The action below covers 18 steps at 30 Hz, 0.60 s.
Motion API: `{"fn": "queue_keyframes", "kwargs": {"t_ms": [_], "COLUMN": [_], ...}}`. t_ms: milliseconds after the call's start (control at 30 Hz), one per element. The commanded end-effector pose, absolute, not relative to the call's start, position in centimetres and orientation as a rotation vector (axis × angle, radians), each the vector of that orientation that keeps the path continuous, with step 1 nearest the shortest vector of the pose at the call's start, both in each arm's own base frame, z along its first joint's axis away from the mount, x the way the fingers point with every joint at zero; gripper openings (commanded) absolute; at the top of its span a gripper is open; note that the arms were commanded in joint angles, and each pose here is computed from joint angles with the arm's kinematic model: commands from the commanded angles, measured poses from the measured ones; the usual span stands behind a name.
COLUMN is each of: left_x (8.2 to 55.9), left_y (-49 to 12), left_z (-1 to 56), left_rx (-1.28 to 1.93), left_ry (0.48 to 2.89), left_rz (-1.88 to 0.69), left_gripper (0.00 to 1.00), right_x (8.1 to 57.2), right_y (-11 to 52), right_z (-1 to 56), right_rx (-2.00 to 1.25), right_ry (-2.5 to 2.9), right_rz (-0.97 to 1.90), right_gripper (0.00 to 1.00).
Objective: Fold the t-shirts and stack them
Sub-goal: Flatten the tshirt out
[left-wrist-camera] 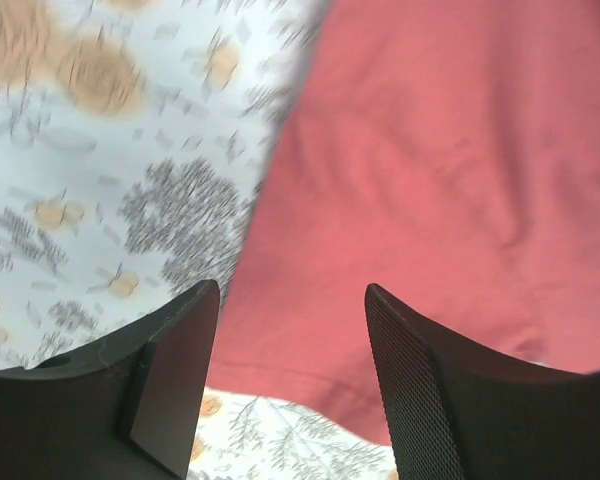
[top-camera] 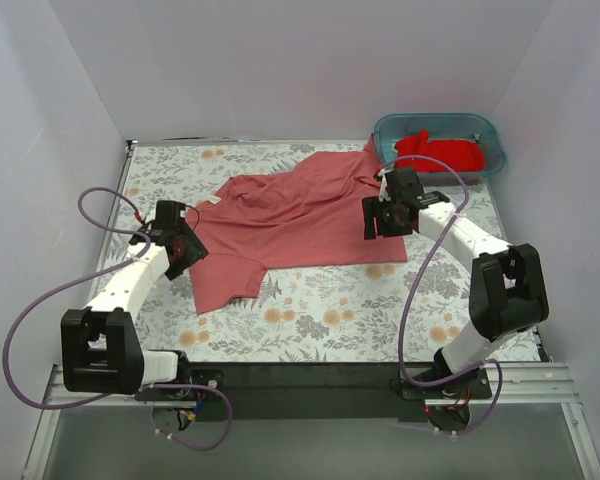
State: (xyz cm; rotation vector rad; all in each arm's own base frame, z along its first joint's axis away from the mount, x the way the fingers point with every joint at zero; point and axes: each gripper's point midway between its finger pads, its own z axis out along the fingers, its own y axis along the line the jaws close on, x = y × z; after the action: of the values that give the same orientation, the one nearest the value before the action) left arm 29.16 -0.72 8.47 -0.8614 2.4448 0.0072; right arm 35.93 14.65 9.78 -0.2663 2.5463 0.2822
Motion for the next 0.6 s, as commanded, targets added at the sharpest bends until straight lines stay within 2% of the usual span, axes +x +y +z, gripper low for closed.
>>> {"fn": "queue_keyframes", "kwargs": {"t_ms": [0, 133, 233, 433, 567], "left_x": [26.6, 26.2, 25.9, 24.7, 23.9], "left_y": [-0.6, -1.1, -1.2, -2.0, -1.0], "left_z": [6.7, 5.2, 4.4, 3.0, 2.9], "left_rx": [-0.915, -0.924, -0.955, -1.018, -1.084], "left_ry": [2.516, 2.581, 2.611, 2.683, 2.653], "left_rz": [0.055, 0.055, 0.065, 0.047, 0.141], "left_gripper": [0.58, 0.54, 0.46, 0.45, 0.45], "right_x": [32.6, 31.4, 31.4, 31.7, 31.7], "right_y": [14.5, 14.0, 14.0, 14.1, 14.3], "right_z": [8.3, 7.8, 8.3, 9.0, 9.0], "right_rx": [-0.264, -0.266, -0.269, -0.271, -0.286], "right_ry": [2.61, 2.608, 2.582, 2.55, 2.534], "right_rz": [0.296, 0.284, 0.29, 0.295, 0.31], "right_gripper": [0.73, 0.73, 0.73, 0.73, 0.73]}}
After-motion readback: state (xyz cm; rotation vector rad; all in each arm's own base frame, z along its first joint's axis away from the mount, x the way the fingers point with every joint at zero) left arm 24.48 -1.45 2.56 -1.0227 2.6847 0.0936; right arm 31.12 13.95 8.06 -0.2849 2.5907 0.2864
